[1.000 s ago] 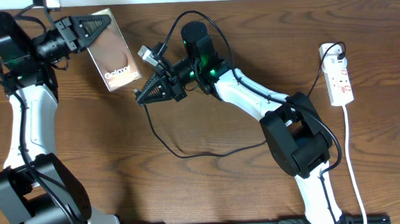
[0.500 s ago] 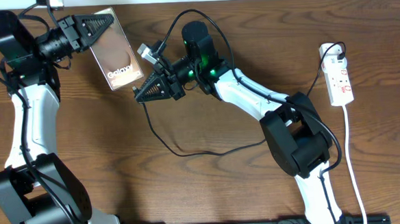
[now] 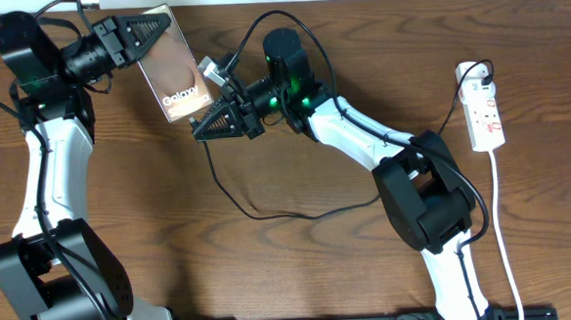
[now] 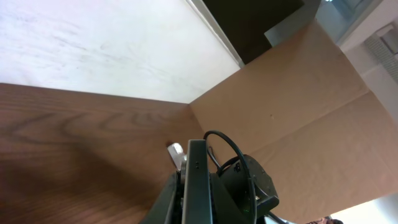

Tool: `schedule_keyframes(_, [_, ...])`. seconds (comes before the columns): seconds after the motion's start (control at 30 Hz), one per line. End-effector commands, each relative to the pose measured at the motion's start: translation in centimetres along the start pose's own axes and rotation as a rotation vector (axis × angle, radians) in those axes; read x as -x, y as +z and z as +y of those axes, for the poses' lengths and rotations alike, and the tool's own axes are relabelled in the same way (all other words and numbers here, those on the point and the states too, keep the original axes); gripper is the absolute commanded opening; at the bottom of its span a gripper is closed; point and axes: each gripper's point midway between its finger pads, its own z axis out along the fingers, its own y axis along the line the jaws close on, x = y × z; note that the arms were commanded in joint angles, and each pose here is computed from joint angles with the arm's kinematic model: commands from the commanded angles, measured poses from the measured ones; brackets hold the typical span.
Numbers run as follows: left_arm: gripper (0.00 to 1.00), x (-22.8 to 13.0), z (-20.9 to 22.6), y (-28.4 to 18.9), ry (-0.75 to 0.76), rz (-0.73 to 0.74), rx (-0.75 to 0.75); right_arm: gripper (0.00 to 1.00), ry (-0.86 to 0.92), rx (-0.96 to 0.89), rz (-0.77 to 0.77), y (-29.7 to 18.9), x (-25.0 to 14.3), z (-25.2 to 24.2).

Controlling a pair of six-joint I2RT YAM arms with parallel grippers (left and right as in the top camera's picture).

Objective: Plug charger to phone and switch on socket

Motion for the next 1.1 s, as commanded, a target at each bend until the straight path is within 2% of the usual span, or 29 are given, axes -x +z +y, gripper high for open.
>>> schedule_keyframes(0.0, [0.08,0.02,-0.89,0.20,0.011,0.013,-0.020,0.01,-0.013,-0.002,-0.004,-0.07,0.71,0.51])
schedule_keyframes(1.07, [0.07,-0.44,-1.24,0.13,0.034,0.040,-0.041,0.01,-0.020,-0.012,-0.014,-0.81,1.03,0.34])
